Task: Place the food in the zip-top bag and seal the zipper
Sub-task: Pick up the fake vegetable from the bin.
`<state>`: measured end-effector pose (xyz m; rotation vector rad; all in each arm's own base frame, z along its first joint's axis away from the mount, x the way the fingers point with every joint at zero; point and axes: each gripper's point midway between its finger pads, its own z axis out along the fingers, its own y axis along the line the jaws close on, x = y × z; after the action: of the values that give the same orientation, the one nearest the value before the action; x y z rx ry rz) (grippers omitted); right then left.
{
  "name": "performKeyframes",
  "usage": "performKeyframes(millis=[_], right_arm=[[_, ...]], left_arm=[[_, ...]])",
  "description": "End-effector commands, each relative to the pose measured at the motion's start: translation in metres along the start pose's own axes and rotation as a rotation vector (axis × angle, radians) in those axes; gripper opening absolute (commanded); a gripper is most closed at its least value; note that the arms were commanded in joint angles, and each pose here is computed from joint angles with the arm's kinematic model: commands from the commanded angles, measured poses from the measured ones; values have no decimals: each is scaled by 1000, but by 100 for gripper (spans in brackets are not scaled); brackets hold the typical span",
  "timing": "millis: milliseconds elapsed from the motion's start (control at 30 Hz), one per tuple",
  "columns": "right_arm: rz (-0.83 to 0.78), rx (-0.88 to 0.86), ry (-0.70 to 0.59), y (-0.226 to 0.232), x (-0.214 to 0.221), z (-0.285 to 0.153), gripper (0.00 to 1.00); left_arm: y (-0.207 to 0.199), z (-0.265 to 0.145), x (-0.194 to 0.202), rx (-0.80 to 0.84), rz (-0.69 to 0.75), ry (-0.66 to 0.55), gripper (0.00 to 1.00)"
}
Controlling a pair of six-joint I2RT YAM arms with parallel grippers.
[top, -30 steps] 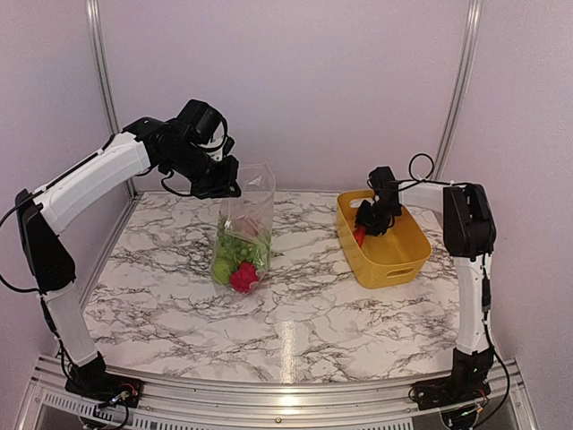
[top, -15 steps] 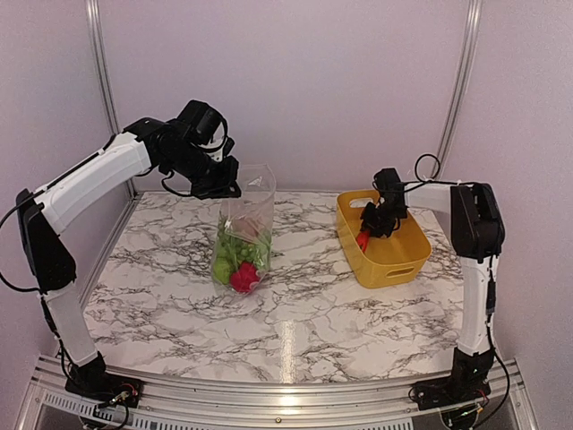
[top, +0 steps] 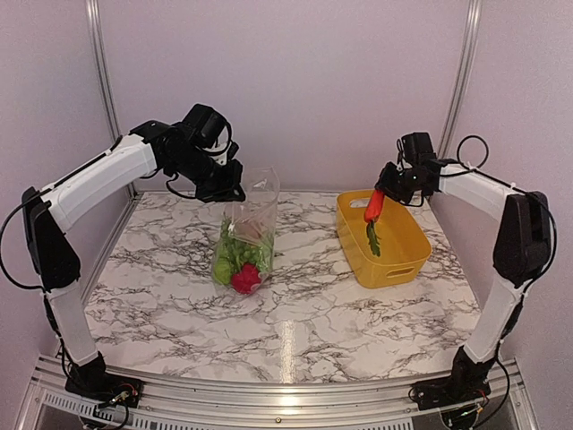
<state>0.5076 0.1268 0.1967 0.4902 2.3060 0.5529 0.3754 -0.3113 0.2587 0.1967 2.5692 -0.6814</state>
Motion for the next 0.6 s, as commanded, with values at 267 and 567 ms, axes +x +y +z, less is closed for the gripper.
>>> performKeyframes(millis=[267, 567], right_arm=[[-105, -334, -248, 111, -48, -85, 0], [-190, -619, -359, 207, -33, -137, 0]], left_arm=[[-7, 5, -5, 43, -26, 5, 0], [-10, 2, -6, 58, -32, 1, 0]])
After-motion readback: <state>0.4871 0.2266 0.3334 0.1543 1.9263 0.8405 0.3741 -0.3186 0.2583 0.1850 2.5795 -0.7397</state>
